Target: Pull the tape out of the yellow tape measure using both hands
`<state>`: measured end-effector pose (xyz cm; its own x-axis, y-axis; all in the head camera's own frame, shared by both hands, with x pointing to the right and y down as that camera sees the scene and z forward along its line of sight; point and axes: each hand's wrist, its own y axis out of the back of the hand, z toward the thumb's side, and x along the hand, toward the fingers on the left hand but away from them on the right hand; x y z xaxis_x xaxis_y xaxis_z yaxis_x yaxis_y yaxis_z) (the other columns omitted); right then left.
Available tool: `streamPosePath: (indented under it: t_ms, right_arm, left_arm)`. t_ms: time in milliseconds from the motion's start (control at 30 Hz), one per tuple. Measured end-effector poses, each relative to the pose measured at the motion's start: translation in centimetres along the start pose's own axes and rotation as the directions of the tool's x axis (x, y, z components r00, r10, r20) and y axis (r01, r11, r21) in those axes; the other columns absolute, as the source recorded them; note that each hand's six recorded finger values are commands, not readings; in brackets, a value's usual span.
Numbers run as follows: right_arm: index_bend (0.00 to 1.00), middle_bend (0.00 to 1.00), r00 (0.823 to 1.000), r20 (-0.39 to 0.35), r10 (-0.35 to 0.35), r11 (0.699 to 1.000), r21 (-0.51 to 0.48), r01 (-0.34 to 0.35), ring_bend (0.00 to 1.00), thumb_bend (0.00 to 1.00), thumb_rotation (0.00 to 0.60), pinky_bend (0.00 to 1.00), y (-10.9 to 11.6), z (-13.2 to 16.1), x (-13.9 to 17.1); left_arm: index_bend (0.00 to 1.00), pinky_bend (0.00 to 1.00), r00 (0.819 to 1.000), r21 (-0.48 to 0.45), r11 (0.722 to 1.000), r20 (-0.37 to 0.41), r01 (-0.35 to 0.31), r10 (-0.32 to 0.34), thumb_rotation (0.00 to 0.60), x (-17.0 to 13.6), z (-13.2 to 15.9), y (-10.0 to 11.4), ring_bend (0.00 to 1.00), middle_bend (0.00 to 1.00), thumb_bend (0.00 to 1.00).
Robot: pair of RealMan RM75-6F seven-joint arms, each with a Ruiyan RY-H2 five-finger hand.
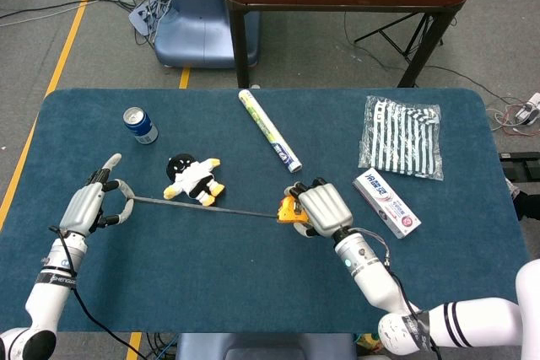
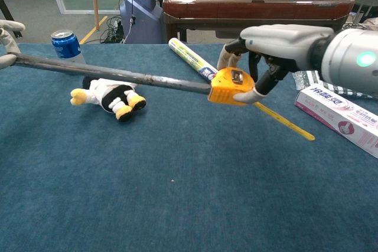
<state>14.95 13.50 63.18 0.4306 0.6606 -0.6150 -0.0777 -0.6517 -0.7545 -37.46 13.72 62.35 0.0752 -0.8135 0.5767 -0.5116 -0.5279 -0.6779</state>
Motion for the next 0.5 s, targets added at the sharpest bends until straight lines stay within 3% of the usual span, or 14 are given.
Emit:
streamPosePath:
  t_ms: [267, 500]
  right_arm:
    - [0.55, 0.54, 1.0, 0.025, 0.018, 1.0, -0.008, -0.018, 0.45, 0.55, 0.6, 0.23, -0.8, -3.3, 2.9]
    - [0.55, 0.54, 0.999, 0.016, 0.03, 1.0, -0.008, -0.03, 0.45, 0.55, 0.6, 0.23, -1.2, -3.7, 3.5]
  left_arm:
    - [0.61, 0.0, 1.0, 0.008, 1.0, 0.004, 0.013, -0.013, 0.6, -0.7, -0.1, -0.5, 0.0, 0.0, 0.47]
    - [0.61, 0.0, 1.0, 0.009, 1.0, 0.003, 0.015, -0.015, 0.6, -0.6, -0.2, -0.8, 0.0, 0.0, 0.47]
